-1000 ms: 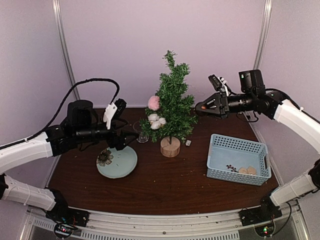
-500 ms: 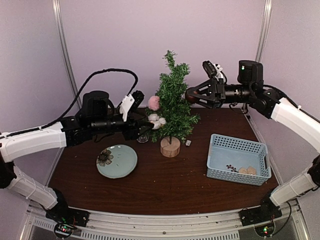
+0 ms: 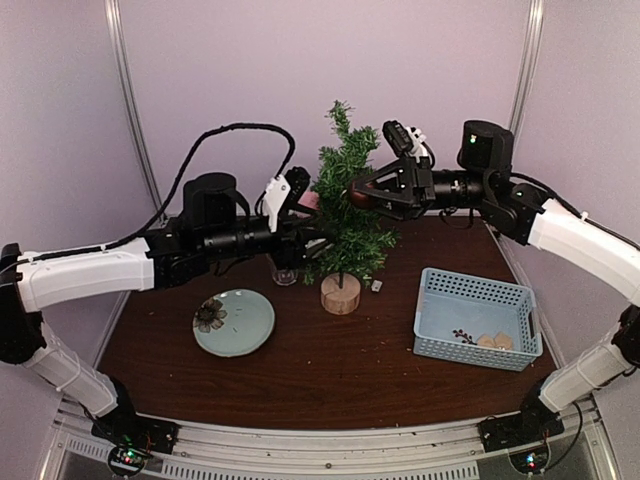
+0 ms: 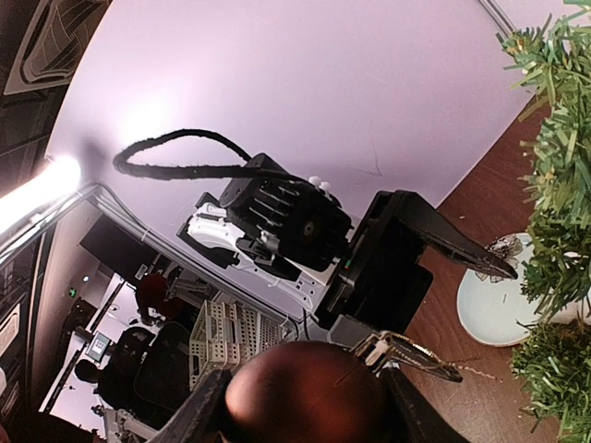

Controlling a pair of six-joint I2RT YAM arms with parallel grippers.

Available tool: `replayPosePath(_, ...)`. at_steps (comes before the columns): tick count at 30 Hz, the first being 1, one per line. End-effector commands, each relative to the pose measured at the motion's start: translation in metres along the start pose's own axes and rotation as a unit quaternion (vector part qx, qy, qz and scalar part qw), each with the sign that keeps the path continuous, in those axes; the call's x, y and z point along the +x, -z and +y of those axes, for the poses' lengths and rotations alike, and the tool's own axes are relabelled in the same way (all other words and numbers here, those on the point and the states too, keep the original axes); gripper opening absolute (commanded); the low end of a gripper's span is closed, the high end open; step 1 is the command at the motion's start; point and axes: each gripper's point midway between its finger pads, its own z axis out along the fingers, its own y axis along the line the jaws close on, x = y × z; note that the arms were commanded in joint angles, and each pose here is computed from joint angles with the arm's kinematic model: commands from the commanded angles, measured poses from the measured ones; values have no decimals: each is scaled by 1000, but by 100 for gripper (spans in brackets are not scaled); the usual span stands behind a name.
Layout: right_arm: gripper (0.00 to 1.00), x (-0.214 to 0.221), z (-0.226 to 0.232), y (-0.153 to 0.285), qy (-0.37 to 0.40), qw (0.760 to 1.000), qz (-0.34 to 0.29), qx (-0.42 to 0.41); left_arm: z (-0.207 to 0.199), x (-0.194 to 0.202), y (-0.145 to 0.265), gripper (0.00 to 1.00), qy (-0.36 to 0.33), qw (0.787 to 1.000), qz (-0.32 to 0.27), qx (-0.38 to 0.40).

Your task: Decorate the small christmas tree

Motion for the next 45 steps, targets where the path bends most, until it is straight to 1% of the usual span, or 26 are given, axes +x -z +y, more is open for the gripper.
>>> replayPosePath(1, 36, -3, 2, -6, 5, 1000, -9, -20, 0, -46, -8, 62, 2, 997, -80, 5)
replayPosePath(7, 35, -7, -2, -10, -4, 1000, -13, -28, -3, -56, -17, 56, 3, 995, -98, 15)
replayPosePath(10, 35, -9, 2, -11, -5, 999, -15, -38, -5, -61, -20, 51, 3, 994, -107, 25)
replayPosePath(13, 35, -12, 6, -10, -4, 999, -19, -44, -11, -65, -22, 40, 1, 993, -113, 36)
replayPosePath(18, 34, -21, 12, -5, -4, 998, -32, -48, -14, -70, -20, 10, -2, 992, -118, 42)
replayPosePath(21, 34, -25, 14, -2, -3, 998, -38, -49, -12, -71, -20, 0, 1, 993, -114, 35)
replayPosePath(28, 32, -35, 4, 13, -10, 998, -55, -32, -5, -77, -22, 0, 10, 994, -107, 19)
replayPosePath(39, 30, -51, -11, 33, -18, 996, -83, -6, 0, -74, -39, 0, 38, 997, -65, 21)
replayPosePath(45, 29, -50, -17, 34, -23, 996, -82, 2, 4, -76, -44, 0, 54, 997, -56, 14)
